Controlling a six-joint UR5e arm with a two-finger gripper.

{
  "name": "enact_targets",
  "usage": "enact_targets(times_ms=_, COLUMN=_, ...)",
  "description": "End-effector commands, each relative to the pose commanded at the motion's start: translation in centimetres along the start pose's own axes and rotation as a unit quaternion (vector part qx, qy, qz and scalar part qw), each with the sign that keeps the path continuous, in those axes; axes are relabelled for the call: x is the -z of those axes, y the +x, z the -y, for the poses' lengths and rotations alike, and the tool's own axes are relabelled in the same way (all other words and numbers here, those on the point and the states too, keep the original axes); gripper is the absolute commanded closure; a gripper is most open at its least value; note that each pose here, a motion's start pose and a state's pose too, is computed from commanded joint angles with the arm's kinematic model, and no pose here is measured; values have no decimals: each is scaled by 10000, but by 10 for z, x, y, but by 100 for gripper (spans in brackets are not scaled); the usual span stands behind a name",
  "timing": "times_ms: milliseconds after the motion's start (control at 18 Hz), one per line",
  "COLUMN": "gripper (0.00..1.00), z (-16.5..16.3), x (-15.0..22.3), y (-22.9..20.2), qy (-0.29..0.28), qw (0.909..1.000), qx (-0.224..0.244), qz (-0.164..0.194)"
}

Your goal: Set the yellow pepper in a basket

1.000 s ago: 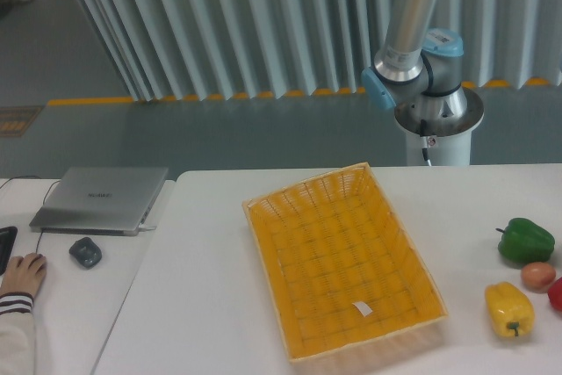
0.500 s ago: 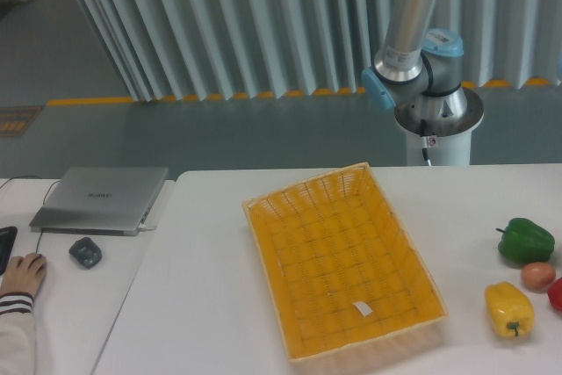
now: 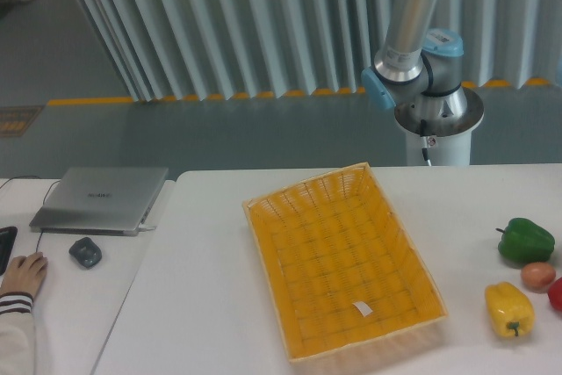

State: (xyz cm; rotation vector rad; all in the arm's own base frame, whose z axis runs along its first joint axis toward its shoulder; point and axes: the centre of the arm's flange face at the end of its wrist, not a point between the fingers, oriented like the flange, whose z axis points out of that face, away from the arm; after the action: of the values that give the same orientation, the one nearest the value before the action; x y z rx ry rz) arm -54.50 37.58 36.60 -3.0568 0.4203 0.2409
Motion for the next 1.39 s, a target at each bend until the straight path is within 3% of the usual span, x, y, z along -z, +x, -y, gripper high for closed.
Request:
enact_targets(times_ms=222, gripper=0, z=25, x=-7, y=5, qy=820, qw=9964, qx=11, qz=226)
enact_targets(times_ms=389, gripper=0, z=32, x=-9, y=10, qy=415, qw=9986, qx=-71, qz=313)
enact_targets(times_ms=500, gripper=0, z=60, x=-12, y=26, qy=-137, qw=9985, qx=-371, qz=389)
enact_targets(times_ms=611, gripper=0, z=72, x=-13, y=27, qy=-76, qw=9984, qx=-371, qz=412)
enact_targets(times_ms=722, gripper=0, z=96, x=-8, y=31, qy=316, qw=9968, qx=161, qz=716)
enact_targets(times_ms=889, gripper=0, z=111, x=-7, y=37, qy=420, qw=9961, qx=405, qz=665)
enact_targets(times_ms=1056, gripper=0, z=117, x=-14, y=56, qy=824, qw=9794, qx=1824, qz=257)
enact_targets(times_ms=1167, gripper=0, z=117, x=-13, y=62, qy=802, qw=9743, qx=2091, qz=221)
enact_targets(times_ms=1278, gripper=0, z=119, x=-16, y=69, qy=820, qw=9577, qx=2758, qz=103)
enact_targets(times_ms=1389, gripper=0, z=123, x=-20, y=75, qy=797, qw=9504, qx=3005, qz=38)
